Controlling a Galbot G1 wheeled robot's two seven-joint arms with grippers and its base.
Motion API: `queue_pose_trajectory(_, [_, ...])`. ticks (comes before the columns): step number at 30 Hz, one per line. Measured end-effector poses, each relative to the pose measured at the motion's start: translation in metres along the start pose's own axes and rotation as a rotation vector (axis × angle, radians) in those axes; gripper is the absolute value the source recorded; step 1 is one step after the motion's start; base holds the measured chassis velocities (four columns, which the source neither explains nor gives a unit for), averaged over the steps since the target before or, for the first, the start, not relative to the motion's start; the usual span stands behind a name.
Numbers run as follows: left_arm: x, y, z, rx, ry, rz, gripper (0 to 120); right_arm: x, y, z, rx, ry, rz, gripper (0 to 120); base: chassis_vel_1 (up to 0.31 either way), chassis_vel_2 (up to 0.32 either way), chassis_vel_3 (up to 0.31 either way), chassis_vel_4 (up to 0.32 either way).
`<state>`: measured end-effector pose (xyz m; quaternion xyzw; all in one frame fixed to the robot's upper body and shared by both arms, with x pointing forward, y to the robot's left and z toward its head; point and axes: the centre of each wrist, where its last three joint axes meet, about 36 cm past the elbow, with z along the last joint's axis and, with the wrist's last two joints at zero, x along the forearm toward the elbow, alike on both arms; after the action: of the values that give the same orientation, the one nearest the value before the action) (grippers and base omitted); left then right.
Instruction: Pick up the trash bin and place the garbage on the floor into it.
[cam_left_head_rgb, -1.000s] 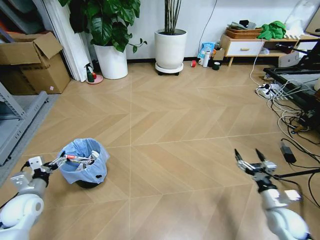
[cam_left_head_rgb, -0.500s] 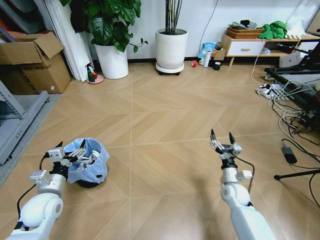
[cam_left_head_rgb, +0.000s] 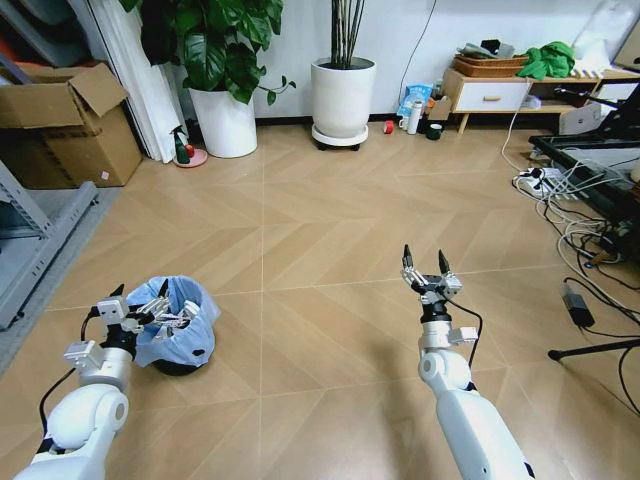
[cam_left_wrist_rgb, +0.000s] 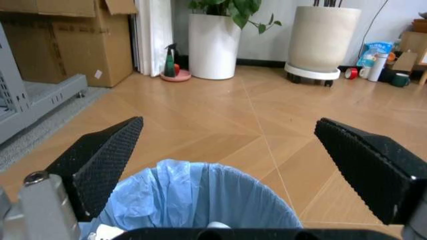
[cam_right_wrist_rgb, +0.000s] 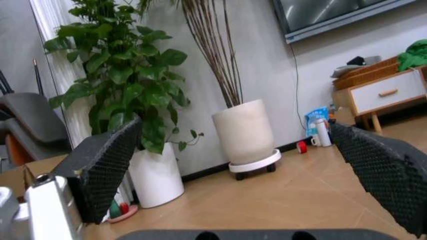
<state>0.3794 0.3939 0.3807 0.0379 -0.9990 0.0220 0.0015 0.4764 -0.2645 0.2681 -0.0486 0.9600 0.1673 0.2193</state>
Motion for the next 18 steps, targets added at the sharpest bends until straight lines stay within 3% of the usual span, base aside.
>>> queue_pose_trajectory(18, [0.0001,0.0003,0.0,0.001,0.004,-0.001,100,0.0013,-0.0011,-0.0012,0.002,0.003,0.001,100,0.0,0.0,0.0,0.0])
